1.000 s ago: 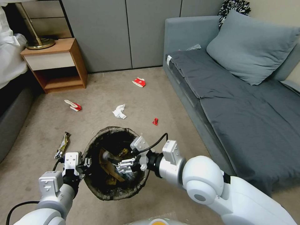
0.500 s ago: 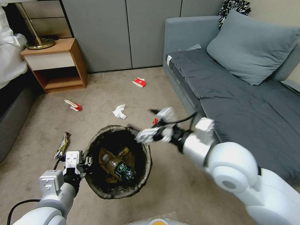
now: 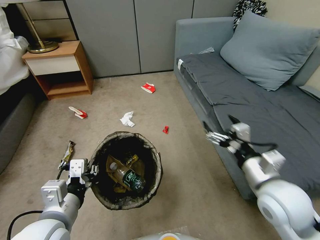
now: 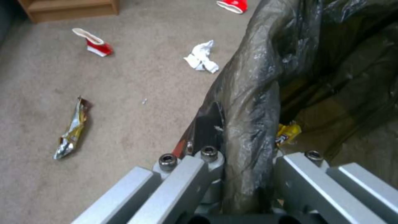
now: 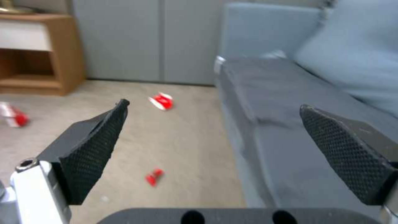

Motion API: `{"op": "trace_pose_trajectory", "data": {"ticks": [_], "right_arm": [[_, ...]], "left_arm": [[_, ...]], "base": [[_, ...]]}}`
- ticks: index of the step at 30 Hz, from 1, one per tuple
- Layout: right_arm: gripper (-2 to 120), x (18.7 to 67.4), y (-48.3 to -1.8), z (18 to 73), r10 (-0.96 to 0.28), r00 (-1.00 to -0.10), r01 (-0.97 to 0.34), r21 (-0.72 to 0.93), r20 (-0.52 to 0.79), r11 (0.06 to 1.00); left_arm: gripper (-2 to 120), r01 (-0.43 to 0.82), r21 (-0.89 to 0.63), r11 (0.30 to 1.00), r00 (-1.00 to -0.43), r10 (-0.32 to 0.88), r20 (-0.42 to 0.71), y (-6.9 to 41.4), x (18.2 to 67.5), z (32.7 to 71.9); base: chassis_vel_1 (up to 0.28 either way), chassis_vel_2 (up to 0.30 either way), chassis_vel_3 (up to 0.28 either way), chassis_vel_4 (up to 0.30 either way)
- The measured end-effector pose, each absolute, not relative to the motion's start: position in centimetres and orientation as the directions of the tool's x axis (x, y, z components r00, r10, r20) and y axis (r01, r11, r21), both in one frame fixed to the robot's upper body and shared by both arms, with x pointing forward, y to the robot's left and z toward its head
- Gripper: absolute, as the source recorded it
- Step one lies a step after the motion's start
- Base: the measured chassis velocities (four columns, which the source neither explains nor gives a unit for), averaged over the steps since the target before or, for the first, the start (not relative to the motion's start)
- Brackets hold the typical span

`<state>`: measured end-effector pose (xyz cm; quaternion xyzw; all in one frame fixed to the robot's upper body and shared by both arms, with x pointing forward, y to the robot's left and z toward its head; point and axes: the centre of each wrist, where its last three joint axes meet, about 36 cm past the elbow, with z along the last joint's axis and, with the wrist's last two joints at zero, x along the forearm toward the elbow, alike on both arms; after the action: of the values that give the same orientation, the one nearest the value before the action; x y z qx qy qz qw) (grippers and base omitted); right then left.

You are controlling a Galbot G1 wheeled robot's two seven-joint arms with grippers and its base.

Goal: Pick up the trash bin, then pick up the garbage from the floor and place it into the trash bin.

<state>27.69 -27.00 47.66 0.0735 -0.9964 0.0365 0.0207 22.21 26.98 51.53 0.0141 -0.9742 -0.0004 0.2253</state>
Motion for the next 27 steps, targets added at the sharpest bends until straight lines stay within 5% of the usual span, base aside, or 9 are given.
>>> {"op": "trace_pose_trajectory", "data": {"ticks": [7, 27], "right_arm": [[100, 24.7, -26.4, 44.8, -0.045, -0.997, -0.050, -0.090, 0.065, 0.995], [100, 23.5, -25.2, 43.4, -0.034, -0.998, -0.039, -0.090, 0.057, 0.995]], "left_arm": [[0, -0.025, 0.004, 1.000, -0.891, -0.024, 0.452, 27.1, 22.1, 51.5], [0, -0.027, 0.008, 1.000, -0.879, -0.027, 0.475, 27.1, 21.8, 51.3]], "base": [[0.000, 0.000, 0.000, 0.000], [0.006, 0.007, 0.007, 0.008]]}}
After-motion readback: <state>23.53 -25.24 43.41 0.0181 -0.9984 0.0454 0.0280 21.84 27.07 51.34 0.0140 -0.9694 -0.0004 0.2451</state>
